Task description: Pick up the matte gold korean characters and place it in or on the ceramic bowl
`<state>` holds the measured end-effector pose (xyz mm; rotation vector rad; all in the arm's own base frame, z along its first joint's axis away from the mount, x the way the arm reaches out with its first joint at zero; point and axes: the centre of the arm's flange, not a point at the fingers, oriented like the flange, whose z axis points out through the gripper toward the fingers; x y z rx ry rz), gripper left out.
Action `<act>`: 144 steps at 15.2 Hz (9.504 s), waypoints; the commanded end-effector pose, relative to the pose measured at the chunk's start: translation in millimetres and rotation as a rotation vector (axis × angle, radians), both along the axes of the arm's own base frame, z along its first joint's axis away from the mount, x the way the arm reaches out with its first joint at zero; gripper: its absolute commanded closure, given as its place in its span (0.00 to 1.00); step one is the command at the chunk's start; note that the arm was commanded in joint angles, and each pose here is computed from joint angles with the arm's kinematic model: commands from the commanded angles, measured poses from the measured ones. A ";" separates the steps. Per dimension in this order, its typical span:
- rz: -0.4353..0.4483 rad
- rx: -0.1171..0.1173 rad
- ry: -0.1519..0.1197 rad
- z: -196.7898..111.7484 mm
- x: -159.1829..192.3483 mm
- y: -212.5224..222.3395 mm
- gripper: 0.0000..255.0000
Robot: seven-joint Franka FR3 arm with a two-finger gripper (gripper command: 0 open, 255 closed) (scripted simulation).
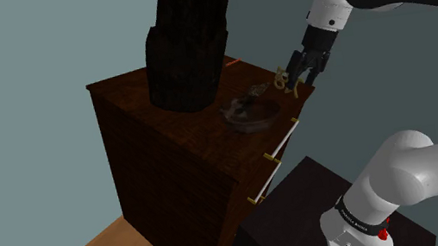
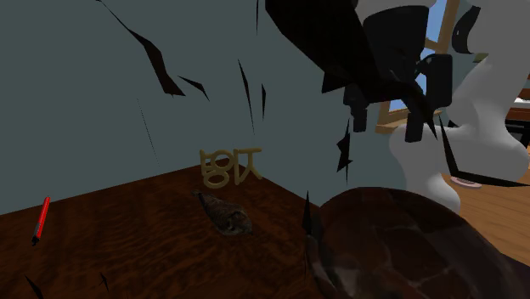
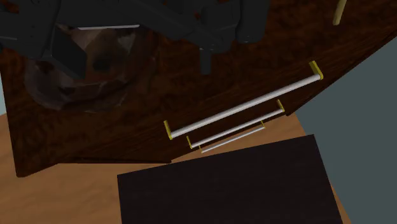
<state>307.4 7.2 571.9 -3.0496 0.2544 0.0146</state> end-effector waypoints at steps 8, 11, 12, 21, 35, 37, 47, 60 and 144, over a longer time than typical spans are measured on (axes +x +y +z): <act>-0.016 -0.038 -0.018 -25.4 39.0 -72.3 0.00; -0.023 -0.054 -0.025 -35.2 55.6 -103.8 0.00; -0.025 -0.059 -0.028 -38.3 61.0 -114.3 0.00; -0.045 -0.108 -0.051 -63.3 109.5 -210.5 0.00; -0.051 -0.121 -0.057 -108.8 124.3 -237.9 0.00; -0.051 -0.121 -0.057 -108.8 124.3 -237.9 0.00; -0.051 -0.121 -0.057 -108.7 124.3 -237.9 1.00; -0.051 -0.121 -0.057 -50.7 124.3 -237.9 1.00; -0.051 -0.121 -0.057 41.2 66.6 112.9 0.00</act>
